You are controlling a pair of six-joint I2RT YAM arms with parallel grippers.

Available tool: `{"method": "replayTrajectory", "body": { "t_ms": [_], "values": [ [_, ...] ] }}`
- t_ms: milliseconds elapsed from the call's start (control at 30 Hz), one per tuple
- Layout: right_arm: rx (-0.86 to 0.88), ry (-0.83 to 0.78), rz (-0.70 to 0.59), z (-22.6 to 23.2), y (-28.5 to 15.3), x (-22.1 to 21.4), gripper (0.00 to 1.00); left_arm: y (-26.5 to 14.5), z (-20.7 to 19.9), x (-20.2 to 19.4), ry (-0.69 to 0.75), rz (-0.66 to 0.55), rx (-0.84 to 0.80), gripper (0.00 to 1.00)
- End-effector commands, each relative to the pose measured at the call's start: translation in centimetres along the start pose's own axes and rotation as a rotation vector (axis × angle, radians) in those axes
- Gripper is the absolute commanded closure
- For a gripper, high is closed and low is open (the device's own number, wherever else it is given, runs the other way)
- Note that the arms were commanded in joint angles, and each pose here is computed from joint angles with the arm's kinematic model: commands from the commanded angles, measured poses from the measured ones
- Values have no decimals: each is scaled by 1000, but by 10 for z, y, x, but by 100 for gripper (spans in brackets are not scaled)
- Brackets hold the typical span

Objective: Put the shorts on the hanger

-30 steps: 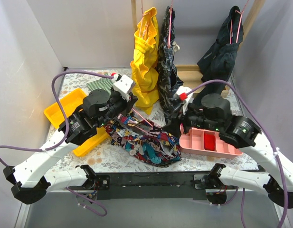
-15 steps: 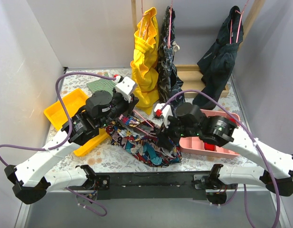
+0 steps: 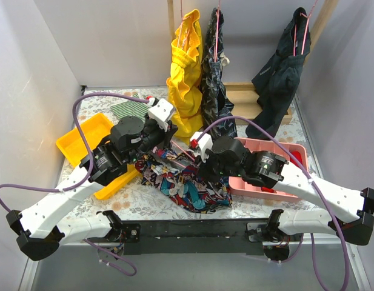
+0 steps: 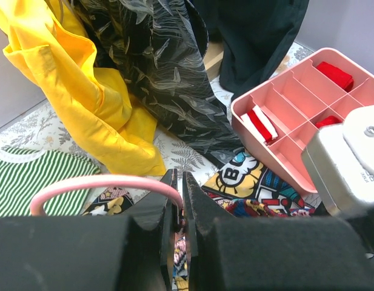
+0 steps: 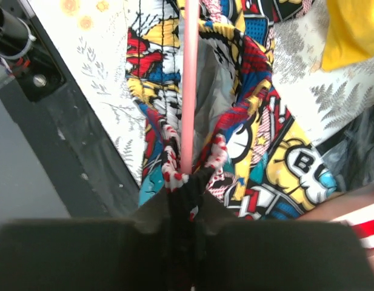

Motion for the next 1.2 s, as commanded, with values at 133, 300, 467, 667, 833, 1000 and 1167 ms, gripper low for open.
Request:
{"method": "replayTrajectory", "body": {
  "t_ms": [133, 300, 467, 667, 833, 1000, 1167],
  "values": [
    [-9, 13, -78, 0, -1, 0, 99, -9, -4, 17, -29, -100, -49, 100],
    [-52, 42, -174, -2, -20, 0, 99, -9, -5, 20, -44, -111, -48, 73],
    [-69, 62, -229, -3, -30, -2, 99, -13, -6, 26, -65, -157, -66, 34],
    [-78, 92, -292, -3, -43, -8, 99, -27, -10, 40, -78, -217, -118, 3],
    [-97, 120, -329, -4, -61, -9, 99, -44, -11, 56, -95, -302, -161, 2],
    [-117, 151, -347, -5, -80, -12, 99, -65, -5, 68, -183, -444, -110, 2],
    [-127, 167, -394, -5, -108, -13, 99, -72, 24, 54, -353, -605, 224, 2]
  ]
}}
Point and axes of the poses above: each gripper's point midway between its finger pads, its own y axis out along the fingers, its own z axis along the line the jaws close on, x = y × z, the point moved 10 cm from there along -y, back along the fingers, and after that the axes turned 6 degrees about -y, right-handed, at the moved point
